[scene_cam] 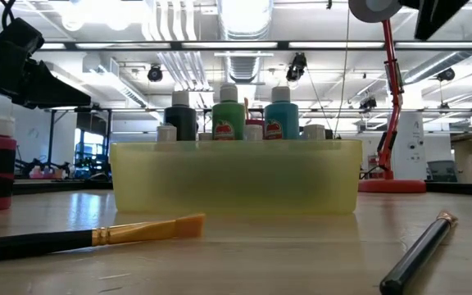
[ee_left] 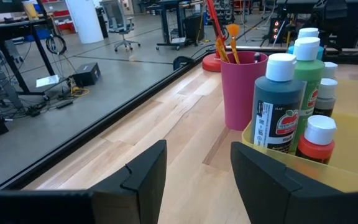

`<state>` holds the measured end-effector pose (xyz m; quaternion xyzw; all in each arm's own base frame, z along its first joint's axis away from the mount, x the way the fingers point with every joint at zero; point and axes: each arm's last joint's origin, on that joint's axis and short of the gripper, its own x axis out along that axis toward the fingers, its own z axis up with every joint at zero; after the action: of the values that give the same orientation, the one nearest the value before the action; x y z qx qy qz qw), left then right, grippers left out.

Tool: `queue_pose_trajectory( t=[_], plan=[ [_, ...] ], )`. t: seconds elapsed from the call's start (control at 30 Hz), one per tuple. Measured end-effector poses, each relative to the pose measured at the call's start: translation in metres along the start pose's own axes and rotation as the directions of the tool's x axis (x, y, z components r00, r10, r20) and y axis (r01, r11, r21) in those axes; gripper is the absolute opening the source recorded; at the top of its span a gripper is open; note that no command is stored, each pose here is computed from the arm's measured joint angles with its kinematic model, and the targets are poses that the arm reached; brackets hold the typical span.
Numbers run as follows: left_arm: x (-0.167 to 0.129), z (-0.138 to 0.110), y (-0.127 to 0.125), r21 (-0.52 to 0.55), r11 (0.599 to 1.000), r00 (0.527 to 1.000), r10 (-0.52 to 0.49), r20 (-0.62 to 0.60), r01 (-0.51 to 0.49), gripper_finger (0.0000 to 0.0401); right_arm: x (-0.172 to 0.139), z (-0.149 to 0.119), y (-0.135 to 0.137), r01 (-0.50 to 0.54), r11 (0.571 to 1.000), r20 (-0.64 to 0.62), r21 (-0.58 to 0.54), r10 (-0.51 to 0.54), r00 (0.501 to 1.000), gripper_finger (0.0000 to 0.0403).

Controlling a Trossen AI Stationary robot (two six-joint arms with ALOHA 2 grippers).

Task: Pick & Place Paint Supplies
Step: Put the gold paint brush into the pink cup

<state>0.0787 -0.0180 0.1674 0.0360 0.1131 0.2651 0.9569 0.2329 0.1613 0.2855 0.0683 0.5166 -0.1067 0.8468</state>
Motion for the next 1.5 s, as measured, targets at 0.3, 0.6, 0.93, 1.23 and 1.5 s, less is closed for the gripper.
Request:
queue_pose_trajectory(
  t=[0.3,0.6,0.93,1.23,1.5],
  plan=[
    [0.0,0.0,0.0,0.001,1.0,1.0,0.0,0.0,0.0,0.0184,0.048,0.0,0.016,0.063,0.987,-0.126,-0.145,-0.082,0.989,0.0201],
    [0.0,0.0,0.0,0.001,1.0,1.0,0.0,0.0,0.0,0.0184,0.081,-0.007,0.028,0.057,0.965,-0.232,-0.257,-0.118,0.966,0.0216],
    [0.0,0.0,0.0,0.0,1.0,1.0,0.0,0.0,0.0,0.0184,0.112,-0.006,0.04,-0.024,0.952,-0.271,-0.305,-0.063,0.96,0.0189],
    [0.0,0.0,0.0,0.001,1.0,1.0,0.0,0.0,0.0,0.0184,0.138,-0.007,0.039,-0.047,0.935,-0.321,-0.353,-0.074,0.944,0.0168],
    [0.0,0.0,0.0,0.0,1.0,1.0,0.001,0.0,-0.001,0.0184,0.156,-0.012,0.042,-0.082,0.926,-0.383,-0.368,-0.07,0.921,0.0147]
  ],
)
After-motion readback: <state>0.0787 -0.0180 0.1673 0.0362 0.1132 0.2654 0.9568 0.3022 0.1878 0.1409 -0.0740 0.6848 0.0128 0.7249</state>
